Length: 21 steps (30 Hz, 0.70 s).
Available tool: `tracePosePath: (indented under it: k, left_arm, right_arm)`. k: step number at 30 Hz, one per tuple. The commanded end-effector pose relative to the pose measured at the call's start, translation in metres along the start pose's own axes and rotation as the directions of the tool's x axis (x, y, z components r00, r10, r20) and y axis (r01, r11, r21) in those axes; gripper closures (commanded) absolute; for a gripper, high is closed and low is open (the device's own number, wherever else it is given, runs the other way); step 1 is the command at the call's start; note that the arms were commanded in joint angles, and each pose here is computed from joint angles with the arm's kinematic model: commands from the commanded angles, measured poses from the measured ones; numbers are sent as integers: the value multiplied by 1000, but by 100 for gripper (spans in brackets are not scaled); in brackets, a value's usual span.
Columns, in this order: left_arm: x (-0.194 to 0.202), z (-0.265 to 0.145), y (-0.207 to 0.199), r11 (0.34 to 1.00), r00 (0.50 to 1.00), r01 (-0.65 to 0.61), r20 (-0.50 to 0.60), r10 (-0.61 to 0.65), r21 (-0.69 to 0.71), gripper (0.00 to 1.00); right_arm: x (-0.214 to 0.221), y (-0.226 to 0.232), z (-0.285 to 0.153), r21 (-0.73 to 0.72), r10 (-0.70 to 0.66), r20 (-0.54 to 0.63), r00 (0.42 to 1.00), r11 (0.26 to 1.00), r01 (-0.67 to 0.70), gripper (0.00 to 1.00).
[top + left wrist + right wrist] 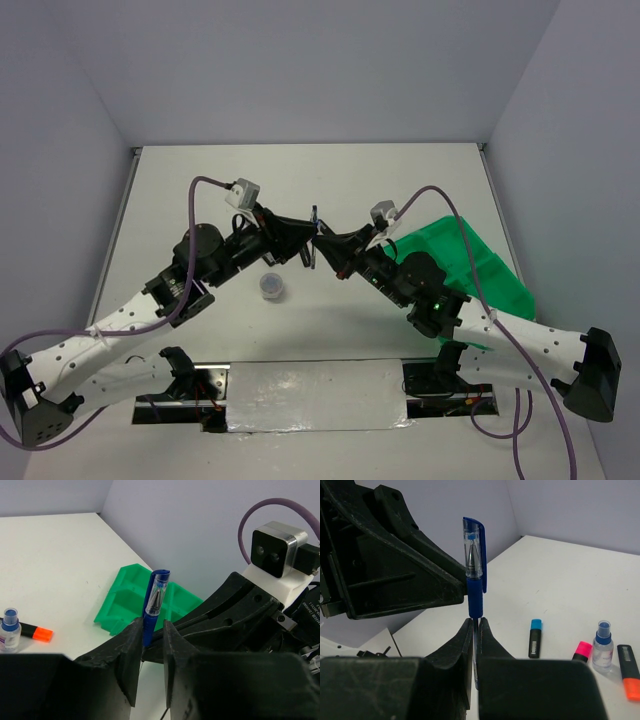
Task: Sort the stationery into containers
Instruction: Close the pen cap on the pen.
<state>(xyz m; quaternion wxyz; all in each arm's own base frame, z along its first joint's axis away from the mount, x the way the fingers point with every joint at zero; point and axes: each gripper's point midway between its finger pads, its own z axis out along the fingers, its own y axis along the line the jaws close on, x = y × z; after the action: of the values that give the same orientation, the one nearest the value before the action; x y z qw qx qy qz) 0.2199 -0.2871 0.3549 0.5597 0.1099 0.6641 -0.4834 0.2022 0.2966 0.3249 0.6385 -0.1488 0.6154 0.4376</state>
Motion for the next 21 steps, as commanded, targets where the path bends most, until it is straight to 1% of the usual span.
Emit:
tracePosePath:
  k: [1, 2, 4, 7, 9, 11, 12, 13, 15, 16, 17, 18, 19, 20, 21]
  left_arm:
    - [5, 2, -15, 997, 999, -11, -37, 14, 71, 65]
    - [6, 3, -14, 998, 999, -11, -40, 14, 68, 61]
    - [9, 4, -12, 998, 999, -12, -47, 15, 62, 58]
    - [11, 3, -10, 998, 999, -12, -47, 14, 58, 57]
    - [10, 3, -10, 998, 999, -14, -44, 16, 57, 59]
    - [12, 4, -8, 999, 999, -15, -47, 17, 50, 67]
    - [11, 4, -8, 999, 999, -16, -46, 19, 48, 72]
    - [11, 5, -8, 999, 999, -16, -49, 18, 47, 81]
    - [10, 6, -10, 998, 999, -16, -50, 19, 53, 90]
    - [9, 6, -11, 998, 999, -18, -50, 20, 56, 97]
    - [8, 6, -12, 998, 999, -18, -49, 20, 57, 100]
    - [6, 6, -13, 998, 999, -19, -48, 22, 61, 100]
    - [6, 5, -14, 998, 999, -21, -49, 24, 66, 100]
    - [4, 4, -16, 997, 999, -21, -45, 24, 68, 100]
    - [4, 3, -17, 997, 999, -26, -46, 29, 77, 100]
  right_arm:
    - [-34, 20, 1, -75, 23, 83, 996, 997, -17, 100]
    - [-35, 20, 1, -73, 23, 84, 996, 997, -17, 100]
    - [-35, 19, 1, -69, 18, 82, 996, 998, -12, 100]
    - [-37, 19, 0, -65, 14, 87, 996, 998, -9, 100]
    - [-37, 18, 0, -65, 14, 86, 996, 998, -8, 100]
    - [-37, 20, -1, -73, 17, 84, 996, 997, -11, 100]
    - [-36, 20, -1, -75, 18, 81, 997, 997, -11, 100]
    - [-34, 20, 0, -74, 16, 74, 997, 997, -11, 100]
    - [-32, 21, 0, -78, 17, 70, 997, 997, -12, 100]
    - [-32, 21, 0, -80, 17, 71, 997, 997, -12, 100]
    - [-29, 22, 0, -87, 16, 65, 998, 996, -11, 100]
    - [-28, 25, 0, -106, 16, 59, 998, 994, -10, 98]
    - [-26, 26, -1, -118, 14, 52, 999, 993, -8, 91]
    - [-25, 29, -1, -135, 6, 47, 999, 991, 0, 83]
    - [-22, 34, -2, -166, -9, 32, 999, 986, 14, 66]
